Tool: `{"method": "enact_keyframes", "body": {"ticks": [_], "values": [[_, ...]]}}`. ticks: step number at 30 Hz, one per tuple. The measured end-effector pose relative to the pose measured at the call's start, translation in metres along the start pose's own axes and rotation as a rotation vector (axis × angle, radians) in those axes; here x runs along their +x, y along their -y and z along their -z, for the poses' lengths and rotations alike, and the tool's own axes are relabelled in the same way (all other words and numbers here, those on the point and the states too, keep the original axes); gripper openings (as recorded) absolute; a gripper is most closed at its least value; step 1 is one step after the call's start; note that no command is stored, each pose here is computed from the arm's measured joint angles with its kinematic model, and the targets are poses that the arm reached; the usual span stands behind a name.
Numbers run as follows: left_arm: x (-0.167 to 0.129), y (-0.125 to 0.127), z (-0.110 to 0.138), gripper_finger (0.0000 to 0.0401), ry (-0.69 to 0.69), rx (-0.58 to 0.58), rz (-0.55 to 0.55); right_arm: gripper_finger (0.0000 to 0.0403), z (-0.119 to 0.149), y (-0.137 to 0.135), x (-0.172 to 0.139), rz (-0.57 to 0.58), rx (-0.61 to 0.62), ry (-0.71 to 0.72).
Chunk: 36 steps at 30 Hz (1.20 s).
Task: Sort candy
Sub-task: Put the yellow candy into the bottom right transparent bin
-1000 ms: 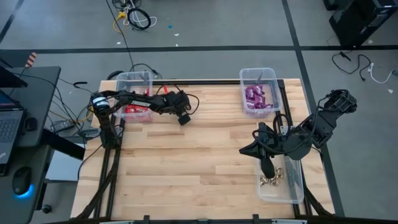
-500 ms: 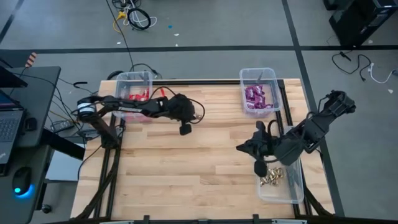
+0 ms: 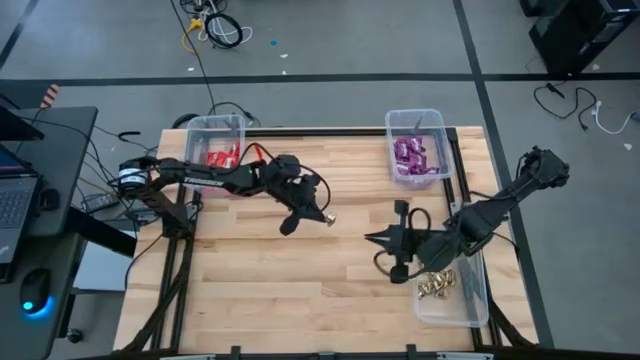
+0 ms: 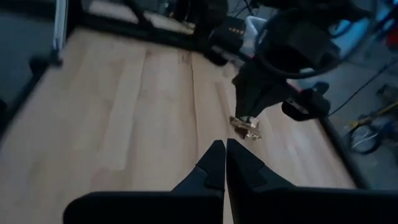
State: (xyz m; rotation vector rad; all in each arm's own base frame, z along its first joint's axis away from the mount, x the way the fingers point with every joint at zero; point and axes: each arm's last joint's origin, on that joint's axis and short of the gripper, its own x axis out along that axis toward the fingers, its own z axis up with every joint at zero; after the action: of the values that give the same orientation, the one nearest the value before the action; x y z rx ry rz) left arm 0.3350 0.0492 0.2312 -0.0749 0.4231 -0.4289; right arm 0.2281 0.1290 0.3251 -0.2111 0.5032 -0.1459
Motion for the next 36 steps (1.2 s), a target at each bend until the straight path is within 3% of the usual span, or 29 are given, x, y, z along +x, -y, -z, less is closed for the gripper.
{"method": "enact_keyframes", "body": {"ticks": [12, 23, 36], "values": [[0.001, 0.004, 0.015, 0.0000, -0.128, -0.142, 0.077, 0.0035, 0.012, -0.017, 0.055, 0.059, -0.269, -0.086], [0.008, 0.011, 0.016, 0.0000, -0.134, -0.128, 0.102, 0.0070, 0.015, -0.018, 0.101, 0.114, -0.307, -0.077], [0.014, 0.017, 0.001, 0.0000, -0.008, -0.083, 0.126, 0.0071, 0.012, -0.010, 0.108, 0.062, -0.289, -0.062]]}}
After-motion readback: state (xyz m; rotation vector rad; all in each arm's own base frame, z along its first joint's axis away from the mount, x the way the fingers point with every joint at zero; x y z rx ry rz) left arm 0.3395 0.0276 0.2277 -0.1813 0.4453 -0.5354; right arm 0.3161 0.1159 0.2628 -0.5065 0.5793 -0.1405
